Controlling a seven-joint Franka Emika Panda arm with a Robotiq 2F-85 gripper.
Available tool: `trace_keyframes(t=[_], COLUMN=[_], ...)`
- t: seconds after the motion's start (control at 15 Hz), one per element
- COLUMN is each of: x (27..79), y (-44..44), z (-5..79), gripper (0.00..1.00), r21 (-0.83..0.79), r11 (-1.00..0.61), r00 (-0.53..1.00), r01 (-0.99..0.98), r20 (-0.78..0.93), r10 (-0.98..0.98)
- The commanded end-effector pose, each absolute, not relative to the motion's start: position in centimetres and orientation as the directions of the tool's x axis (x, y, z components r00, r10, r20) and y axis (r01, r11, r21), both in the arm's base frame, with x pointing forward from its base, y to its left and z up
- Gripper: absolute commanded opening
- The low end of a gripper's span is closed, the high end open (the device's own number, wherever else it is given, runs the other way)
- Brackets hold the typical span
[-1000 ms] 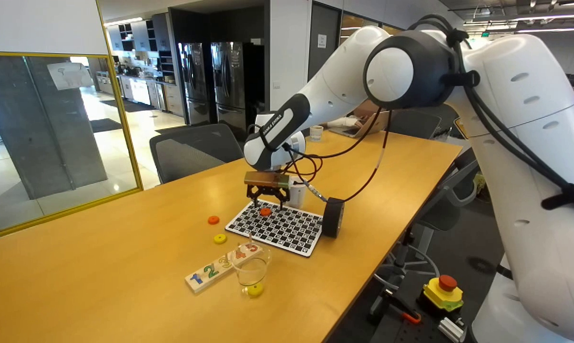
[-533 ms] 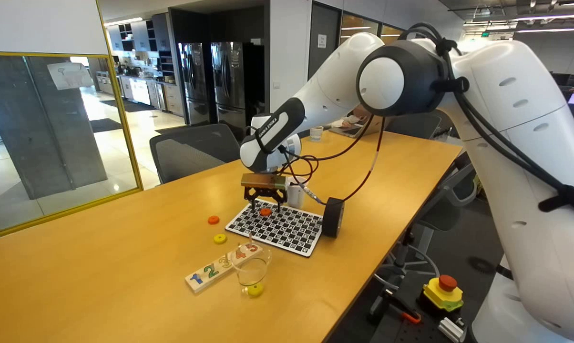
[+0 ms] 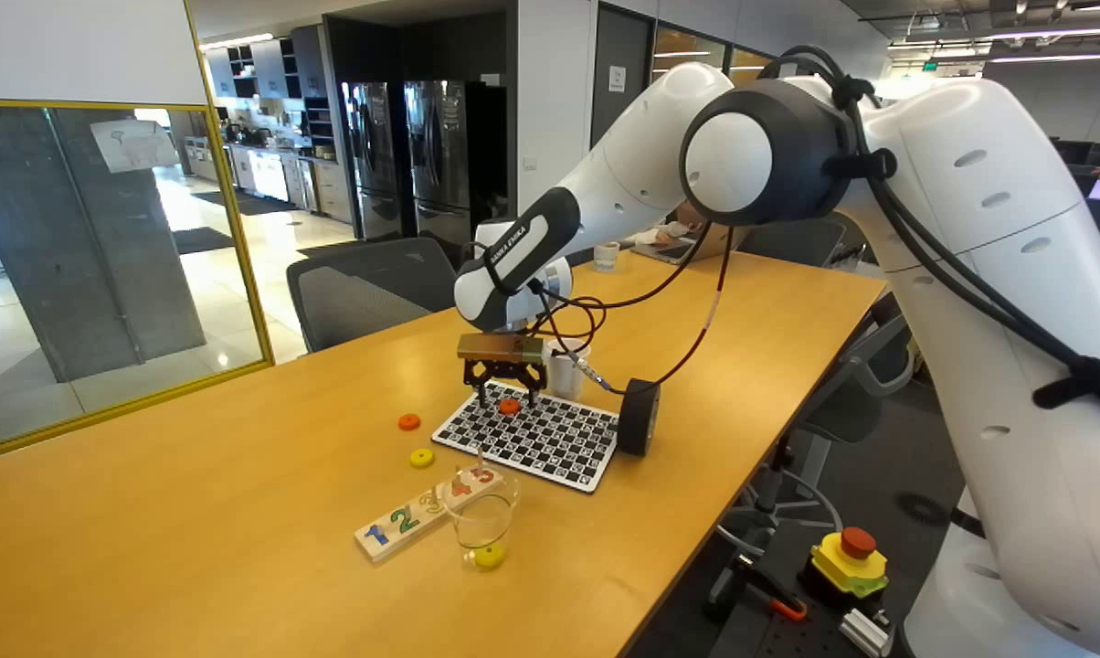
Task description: Pick up the yellow objects from the table and put them in the colorless cup, then pick up the orange objects from the table and put them in the white cup
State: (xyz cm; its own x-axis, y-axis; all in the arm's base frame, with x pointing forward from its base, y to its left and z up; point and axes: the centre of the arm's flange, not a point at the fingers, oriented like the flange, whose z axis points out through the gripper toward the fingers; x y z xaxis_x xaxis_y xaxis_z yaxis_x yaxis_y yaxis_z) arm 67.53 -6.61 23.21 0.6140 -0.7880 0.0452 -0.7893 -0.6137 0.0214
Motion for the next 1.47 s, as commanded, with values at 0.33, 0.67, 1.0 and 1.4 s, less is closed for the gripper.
trace_keyframes(t=[0.33,0.67,1.0,1.4], x=[68.1,67.6,66.7,64.1], y=[-6.4,-6.1,-6.5,-9.4], z=[24.0,24.9,27.3,33.7], gripper=[0.58,0.21,0.25,0.25], r21=[0.037,0.037,0.025,-0.069], r11=[-0.611,-0.608,-0.592,-0.540], r00=[0.612,0.609,0.591,0.520], r01=[-0.791,-0.793,-0.805,-0.839], r20=[0.067,0.076,0.118,0.190], r10=[-0.788,-0.789,-0.798,-0.833])
